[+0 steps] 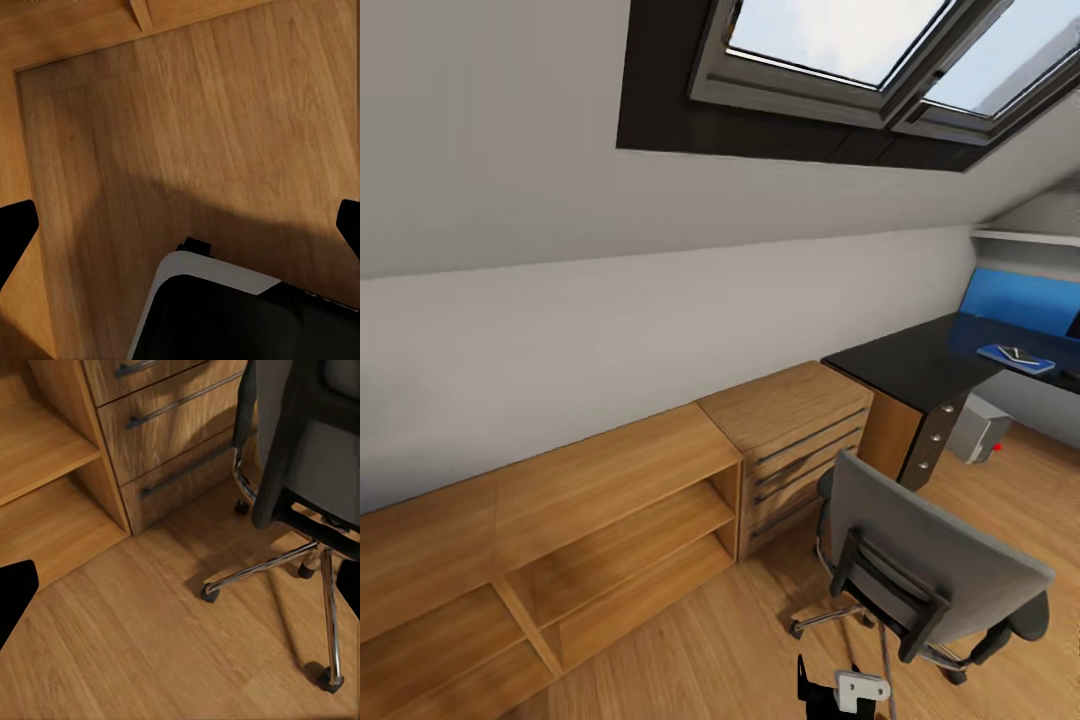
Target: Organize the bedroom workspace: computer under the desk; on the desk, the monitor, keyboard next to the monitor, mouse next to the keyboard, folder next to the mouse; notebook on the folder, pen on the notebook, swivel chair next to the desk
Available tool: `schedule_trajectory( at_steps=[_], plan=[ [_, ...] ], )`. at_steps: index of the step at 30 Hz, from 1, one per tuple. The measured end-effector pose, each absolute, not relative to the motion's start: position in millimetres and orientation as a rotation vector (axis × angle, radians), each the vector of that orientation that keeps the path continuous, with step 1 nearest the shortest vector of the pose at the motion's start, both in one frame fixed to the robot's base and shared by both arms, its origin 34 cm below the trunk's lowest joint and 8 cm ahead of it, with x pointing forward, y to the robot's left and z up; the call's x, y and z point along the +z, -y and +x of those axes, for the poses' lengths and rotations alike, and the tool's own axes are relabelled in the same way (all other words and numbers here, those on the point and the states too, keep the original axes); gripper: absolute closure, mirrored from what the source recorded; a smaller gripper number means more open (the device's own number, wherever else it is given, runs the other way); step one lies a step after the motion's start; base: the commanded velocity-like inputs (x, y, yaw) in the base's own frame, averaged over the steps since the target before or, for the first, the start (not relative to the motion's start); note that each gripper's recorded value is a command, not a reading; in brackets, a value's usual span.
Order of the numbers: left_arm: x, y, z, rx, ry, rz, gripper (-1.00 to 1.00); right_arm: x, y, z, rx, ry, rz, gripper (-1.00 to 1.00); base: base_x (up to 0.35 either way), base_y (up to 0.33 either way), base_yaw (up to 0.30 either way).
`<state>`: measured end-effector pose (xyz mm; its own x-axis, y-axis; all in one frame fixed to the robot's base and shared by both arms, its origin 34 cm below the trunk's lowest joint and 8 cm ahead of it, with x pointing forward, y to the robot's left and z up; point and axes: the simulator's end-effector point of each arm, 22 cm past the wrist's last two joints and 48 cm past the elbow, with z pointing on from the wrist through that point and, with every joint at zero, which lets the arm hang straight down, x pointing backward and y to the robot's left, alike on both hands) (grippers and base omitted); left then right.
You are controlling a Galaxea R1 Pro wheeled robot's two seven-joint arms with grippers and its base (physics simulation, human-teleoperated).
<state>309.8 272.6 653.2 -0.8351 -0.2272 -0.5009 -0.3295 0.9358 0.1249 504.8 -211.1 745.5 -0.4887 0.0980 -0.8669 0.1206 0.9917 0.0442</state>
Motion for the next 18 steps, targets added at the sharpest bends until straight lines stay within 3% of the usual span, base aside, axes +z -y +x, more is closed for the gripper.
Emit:
schedule_trajectory(
  at_steps=[8, 18],
  plan=[
    [653.2, -272.6, 309.8, 0.282, -2.596, -0.399, -1.0, 745.1, 212.5, 504.3, -0.034, -2.087, 0.17, -1.0, 0.0, 0.0, -0.033],
    [652.4, -272.6, 308.3, 0.283, -2.601, -0.398, -1.0, 743.2, 212.5, 503.3, -0.03, -2.091, 0.166, -1.0, 0.003, 0.03, -0.237]
  ],
)
